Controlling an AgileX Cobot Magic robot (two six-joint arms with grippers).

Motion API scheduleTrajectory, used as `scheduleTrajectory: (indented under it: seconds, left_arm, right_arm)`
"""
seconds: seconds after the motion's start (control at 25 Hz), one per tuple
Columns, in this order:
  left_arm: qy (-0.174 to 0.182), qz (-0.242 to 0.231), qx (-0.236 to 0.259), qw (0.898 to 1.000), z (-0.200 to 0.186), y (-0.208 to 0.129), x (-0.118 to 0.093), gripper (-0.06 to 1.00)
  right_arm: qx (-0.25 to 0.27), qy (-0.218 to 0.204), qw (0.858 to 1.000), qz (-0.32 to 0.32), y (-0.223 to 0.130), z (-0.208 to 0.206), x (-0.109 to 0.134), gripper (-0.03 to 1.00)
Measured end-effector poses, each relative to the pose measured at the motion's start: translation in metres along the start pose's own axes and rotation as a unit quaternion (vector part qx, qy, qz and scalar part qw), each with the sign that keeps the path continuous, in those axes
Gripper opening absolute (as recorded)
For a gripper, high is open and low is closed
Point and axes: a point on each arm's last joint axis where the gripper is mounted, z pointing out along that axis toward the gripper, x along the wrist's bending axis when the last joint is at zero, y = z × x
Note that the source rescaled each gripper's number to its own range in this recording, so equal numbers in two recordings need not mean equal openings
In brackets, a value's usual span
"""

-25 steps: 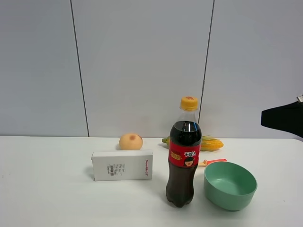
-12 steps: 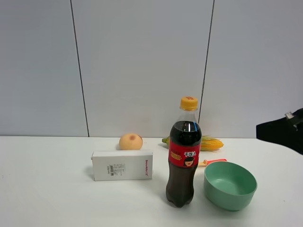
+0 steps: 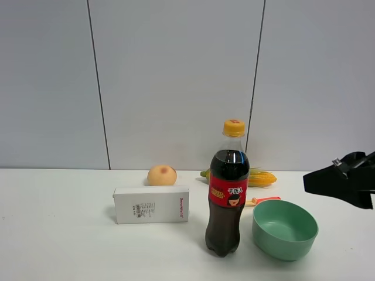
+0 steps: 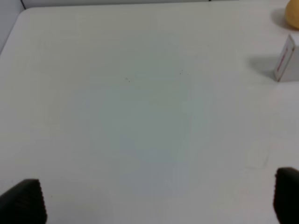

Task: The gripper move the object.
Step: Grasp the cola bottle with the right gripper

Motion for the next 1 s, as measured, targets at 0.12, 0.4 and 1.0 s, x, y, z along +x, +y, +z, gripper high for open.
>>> scheduleTrajectory:
  seconds: [0.12,0.4,1.0]
  left_arm:
    - [0.0,0.0,0.0,1.0,0.0,0.0,0.0,1.0]
    - [0.0,0.0,0.0,1.0,0.0,0.0,0.0,1.0]
    - [0.0,0.0,0.0,1.0,0.0,0.0,0.0,1.0]
  right_arm:
    - [0.011,-0.012,1.0,0.006,0.009,0.0,-0.001,0.95]
    - [0.029,-0.041,0.997,-0.064,0.01,0.009,0.025,0.95]
    - [-0.038,-0.078,0.995,-0.052,0.003,0.03,0.041,0.95]
